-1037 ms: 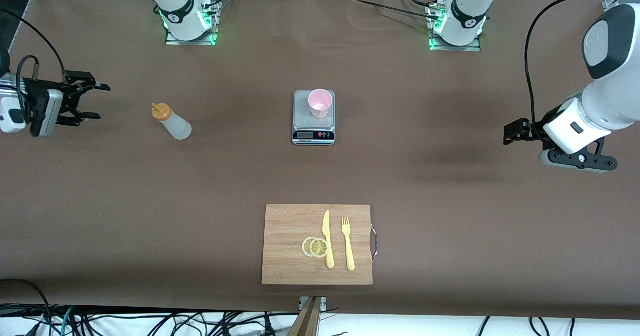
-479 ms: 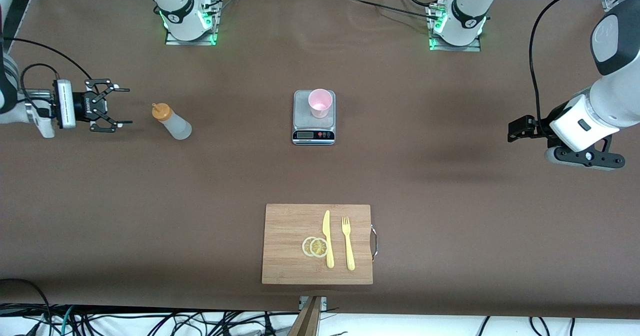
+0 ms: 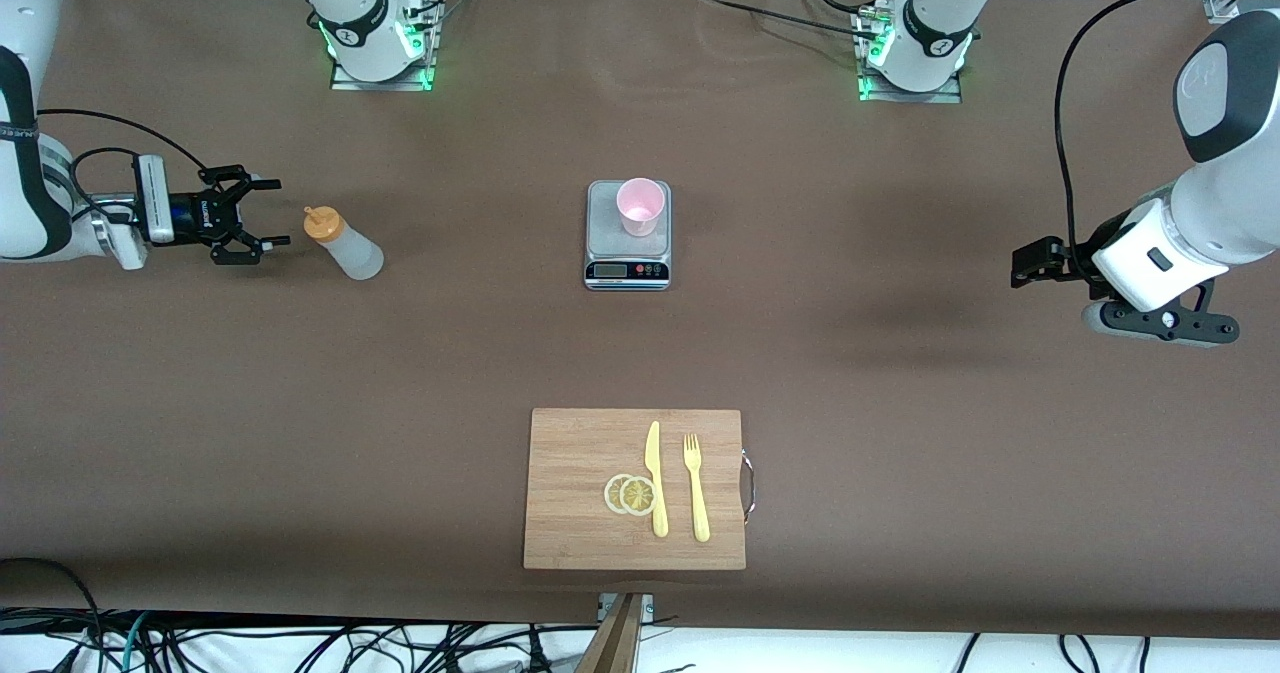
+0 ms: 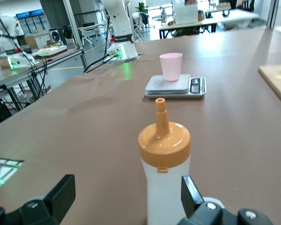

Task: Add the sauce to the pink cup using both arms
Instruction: 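Reach the right gripper to the squeeze bottle and grasp it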

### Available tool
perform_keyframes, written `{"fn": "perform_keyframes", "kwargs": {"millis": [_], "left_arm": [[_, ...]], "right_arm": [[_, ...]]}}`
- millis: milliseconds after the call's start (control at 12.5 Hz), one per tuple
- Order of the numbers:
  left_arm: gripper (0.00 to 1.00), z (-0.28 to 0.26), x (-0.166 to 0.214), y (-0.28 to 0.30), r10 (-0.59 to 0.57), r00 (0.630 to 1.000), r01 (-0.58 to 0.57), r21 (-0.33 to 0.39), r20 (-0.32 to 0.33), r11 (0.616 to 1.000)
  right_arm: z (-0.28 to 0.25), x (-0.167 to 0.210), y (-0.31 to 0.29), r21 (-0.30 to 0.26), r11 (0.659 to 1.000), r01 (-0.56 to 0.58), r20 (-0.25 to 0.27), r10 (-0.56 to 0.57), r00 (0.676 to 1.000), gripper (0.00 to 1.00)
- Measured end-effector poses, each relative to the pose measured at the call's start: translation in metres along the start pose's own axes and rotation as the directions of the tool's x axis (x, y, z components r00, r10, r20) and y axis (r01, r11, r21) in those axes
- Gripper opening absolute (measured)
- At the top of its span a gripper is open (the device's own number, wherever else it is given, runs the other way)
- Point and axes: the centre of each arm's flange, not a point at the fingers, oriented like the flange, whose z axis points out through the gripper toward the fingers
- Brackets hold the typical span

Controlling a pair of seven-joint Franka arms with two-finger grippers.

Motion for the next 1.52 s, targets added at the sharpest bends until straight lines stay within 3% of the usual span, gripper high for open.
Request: {"fn": "perform_keyframes", "kwargs": {"millis": [559,1197,1516], "left_arm": [[1.00,0.004,0.002,0.002,0.003,1.000,-0.003,-0.001,0.007,1.000],[1.00,0.006,0.003,0.001,0.002,1.000,-0.002,-0.001,0.011,1.000],[1.00,0.006,0.003,0.001,0.002,1.000,-0.002,-0.001,0.011,1.000]], "right_arm": [[0.035,-0.044,0.020,-0.120,0.993,-0.020,-0.125,0.005,0.992,1.00],[0.085,-0.060,0.033,-0.065,0.998,-0.021,-0.198,0.008,0.980,0.96],[0.094,-0.051,0.035,-0.038,0.999,-0.006,-0.251,-0.003,0.968,0.46]]}}
